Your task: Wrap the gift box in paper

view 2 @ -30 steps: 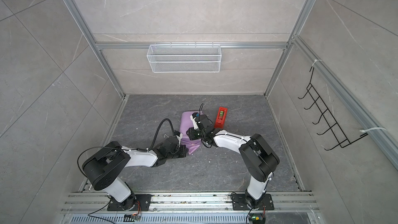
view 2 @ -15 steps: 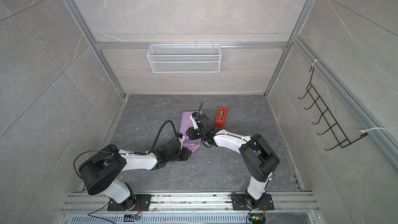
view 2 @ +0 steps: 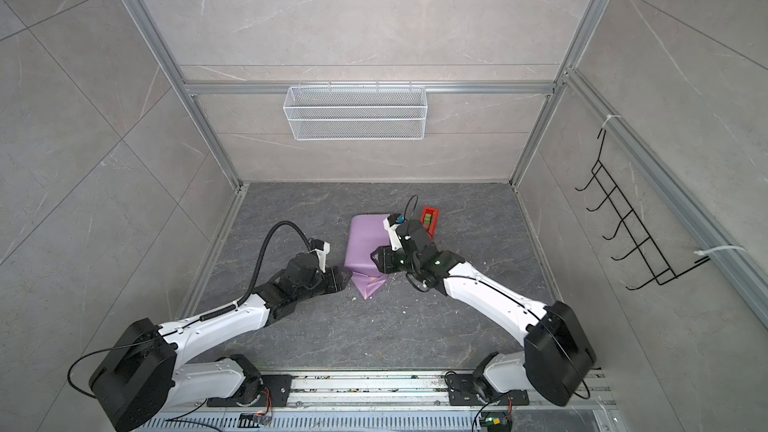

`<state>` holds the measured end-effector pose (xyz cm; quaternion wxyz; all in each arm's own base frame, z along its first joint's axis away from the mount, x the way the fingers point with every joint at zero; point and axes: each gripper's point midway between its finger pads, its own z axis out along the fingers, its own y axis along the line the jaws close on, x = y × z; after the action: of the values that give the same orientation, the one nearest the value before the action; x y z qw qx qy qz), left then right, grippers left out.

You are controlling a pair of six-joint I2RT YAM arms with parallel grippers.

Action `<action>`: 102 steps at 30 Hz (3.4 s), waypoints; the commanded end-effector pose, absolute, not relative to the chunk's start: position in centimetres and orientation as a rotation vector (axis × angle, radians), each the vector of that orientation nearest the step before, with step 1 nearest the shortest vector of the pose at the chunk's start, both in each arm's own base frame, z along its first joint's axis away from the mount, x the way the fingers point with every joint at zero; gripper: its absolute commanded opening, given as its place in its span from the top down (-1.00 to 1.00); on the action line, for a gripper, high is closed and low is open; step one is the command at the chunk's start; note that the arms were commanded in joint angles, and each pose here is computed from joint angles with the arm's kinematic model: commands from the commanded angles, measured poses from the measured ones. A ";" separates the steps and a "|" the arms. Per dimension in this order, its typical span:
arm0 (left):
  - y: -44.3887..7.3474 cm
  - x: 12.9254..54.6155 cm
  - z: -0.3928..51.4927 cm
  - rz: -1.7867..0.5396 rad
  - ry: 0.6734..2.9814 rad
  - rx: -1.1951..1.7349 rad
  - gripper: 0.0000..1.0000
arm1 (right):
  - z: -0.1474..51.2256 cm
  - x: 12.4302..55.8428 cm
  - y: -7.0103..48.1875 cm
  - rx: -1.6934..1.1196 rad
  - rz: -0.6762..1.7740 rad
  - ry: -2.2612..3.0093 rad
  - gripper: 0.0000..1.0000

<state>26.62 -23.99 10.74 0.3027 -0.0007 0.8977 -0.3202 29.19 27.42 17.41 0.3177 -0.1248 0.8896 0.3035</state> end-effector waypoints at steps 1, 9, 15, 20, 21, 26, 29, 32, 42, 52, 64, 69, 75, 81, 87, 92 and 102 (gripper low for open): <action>-23.8 25.2 10.1 -0.847 2.452 0.042 -0.11 | 12.4 25.6 25.8 -0.260 0.715 2.511 0.06; -23.6 24.8 7.9 -0.688 2.523 0.187 -0.17 | 8.9 24.8 26.8 -0.245 0.622 2.549 0.06; -27.0 23.8 6.3 -0.532 2.578 0.334 -0.09 | 8.3 25.8 24.1 -0.152 0.548 2.552 -0.12; -28.6 23.9 4.7 -0.453 2.621 0.388 0.08 | 8.1 26.0 22.0 -0.104 0.529 2.548 -0.18; -28.8 23.9 4.4 -0.436 2.630 0.401 0.12 | 8.0 26.0 21.8 -0.100 0.526 2.551 -0.19; -29.0 24.4 3.6 -0.381 2.644 0.417 0.27 | 7.6 26.0 21.5 -0.093 0.541 2.560 -0.19; -29.1 24.6 3.3 -0.364 2.648 0.425 0.34 | 7.4 25.9 21.6 -0.095 0.544 2.565 -0.19; -29.2 24.7 3.1 -0.350 2.651 0.428 0.40 | 7.4 26.0 21.6 -0.097 0.544 2.566 -0.19; -29.6 25.2 2.6 -0.343 2.645 0.437 0.51 | 7.3 25.7 21.6 -0.097 0.553 2.576 -0.20; -29.8 25.3 2.9 -0.351 2.642 0.431 0.72 | 5.8 24.5 22.2 -0.064 0.639 2.619 -0.19; -30.3 25.4 4.8 -0.401 2.620 0.416 0.90 | 3.5 23.6 25.8 -0.014 0.784 2.610 -0.12; -30.5 25.5 5.9 -0.413 2.605 0.420 0.91 | 3.2 24.4 26.9 0.008 0.807 2.565 0.00; -30.7 25.6 7.3 -0.431 2.586 0.427 0.91 | 2.3 25.2 28.2 0.033 0.826 2.527 0.26; -30.6 25.6 7.7 -0.429 2.576 0.440 0.91 | 1.4 25.8 29.2 0.075 0.839 2.487 0.41; -30.4 25.4 8.0 -0.446 2.554 0.458 0.77 | 1.3 26.5 29.0 0.116 0.845 2.419 0.47; -29.9 25.3 9.0 -0.456 2.501 0.496 0.45 | 1.1 26.6 28.6 0.128 0.838 2.394 0.49; -28.4 25.4 11.3 -0.460 2.178 0.885 0.08 | 0.6 26.6 28.5 0.148 0.867 2.366 0.51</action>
<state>24.40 -27.71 8.89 0.3083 0.2688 0.8977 -0.1637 27.19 29.53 2.37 0.3119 0.0455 0.8832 0.3473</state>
